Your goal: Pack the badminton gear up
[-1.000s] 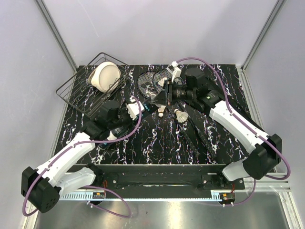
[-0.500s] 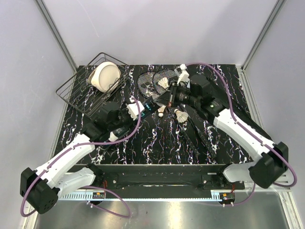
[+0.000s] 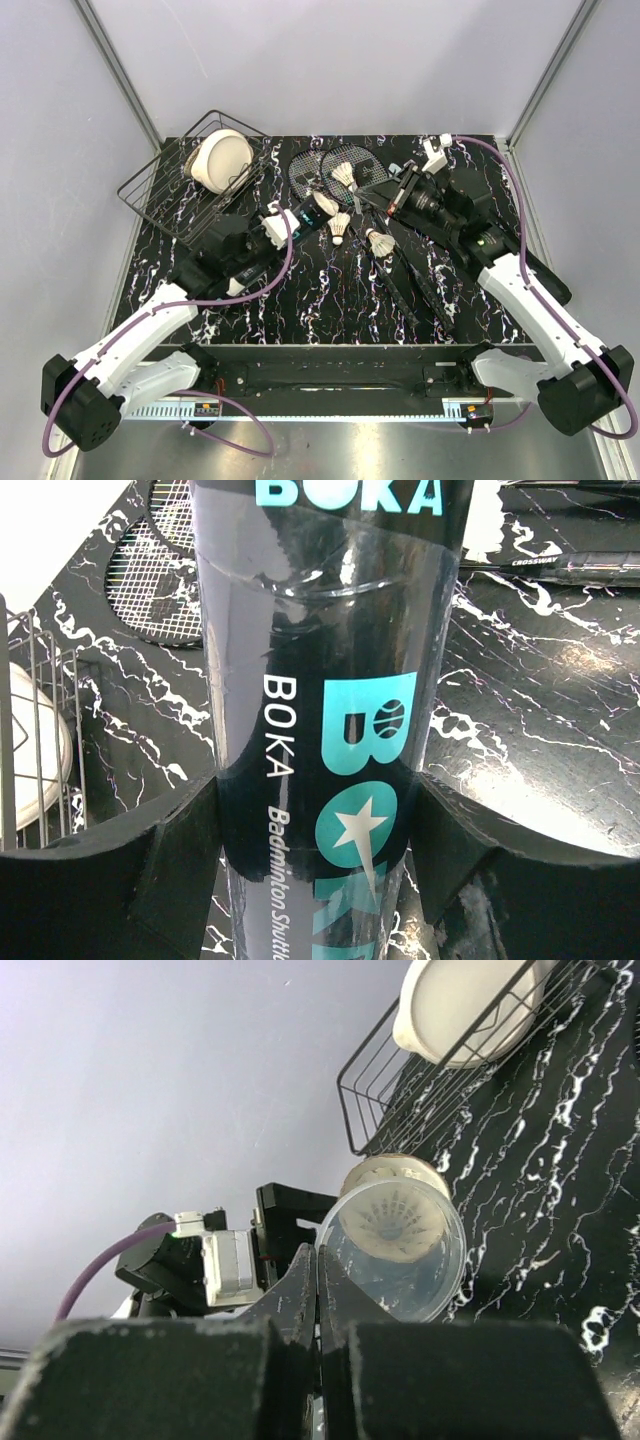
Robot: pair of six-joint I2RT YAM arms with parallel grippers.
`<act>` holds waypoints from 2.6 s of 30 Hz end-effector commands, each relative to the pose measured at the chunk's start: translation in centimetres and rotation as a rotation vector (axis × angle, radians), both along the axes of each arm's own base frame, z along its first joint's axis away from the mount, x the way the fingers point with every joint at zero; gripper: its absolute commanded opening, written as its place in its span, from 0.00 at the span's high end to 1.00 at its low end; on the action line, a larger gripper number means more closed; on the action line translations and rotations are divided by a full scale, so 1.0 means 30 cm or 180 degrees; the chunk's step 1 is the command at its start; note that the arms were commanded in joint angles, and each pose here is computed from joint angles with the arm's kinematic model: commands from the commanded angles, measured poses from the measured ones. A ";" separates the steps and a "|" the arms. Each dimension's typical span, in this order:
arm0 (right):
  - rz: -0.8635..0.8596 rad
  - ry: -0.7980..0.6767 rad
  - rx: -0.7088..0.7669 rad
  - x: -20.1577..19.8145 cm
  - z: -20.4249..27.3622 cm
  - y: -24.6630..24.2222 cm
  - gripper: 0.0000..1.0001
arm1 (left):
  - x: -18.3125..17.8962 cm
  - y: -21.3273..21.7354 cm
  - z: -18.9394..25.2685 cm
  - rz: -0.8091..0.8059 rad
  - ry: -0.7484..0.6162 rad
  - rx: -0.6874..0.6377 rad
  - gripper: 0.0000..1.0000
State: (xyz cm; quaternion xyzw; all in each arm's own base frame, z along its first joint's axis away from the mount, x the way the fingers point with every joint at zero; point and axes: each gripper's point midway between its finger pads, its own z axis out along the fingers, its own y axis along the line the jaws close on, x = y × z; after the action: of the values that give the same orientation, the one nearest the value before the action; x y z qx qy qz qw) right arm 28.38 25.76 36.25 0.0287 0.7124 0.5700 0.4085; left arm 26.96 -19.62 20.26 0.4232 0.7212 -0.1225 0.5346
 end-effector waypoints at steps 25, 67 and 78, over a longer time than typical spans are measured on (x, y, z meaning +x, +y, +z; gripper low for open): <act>-0.0112 0.0920 -0.2285 -0.110 -0.897 0.183 0.40 | 0.072 0.234 0.279 0.1435 -0.0867 -0.0628 1.00; 0.0010 -0.0121 -0.1882 0.071 -0.505 -0.058 1.00 | -0.043 0.000 0.112 -0.0029 -0.0761 -0.0086 1.00; 0.1078 -0.0312 -0.1702 -0.280 -0.258 -0.078 1.00 | -0.112 -0.012 0.032 -0.0715 -0.1313 0.0366 1.00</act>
State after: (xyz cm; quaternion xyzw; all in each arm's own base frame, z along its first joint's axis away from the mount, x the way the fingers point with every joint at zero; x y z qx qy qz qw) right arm 25.38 23.04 28.05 -0.1579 0.8193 0.3716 0.4070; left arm 23.82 -18.44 16.59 0.5229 0.6456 -0.0498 0.5543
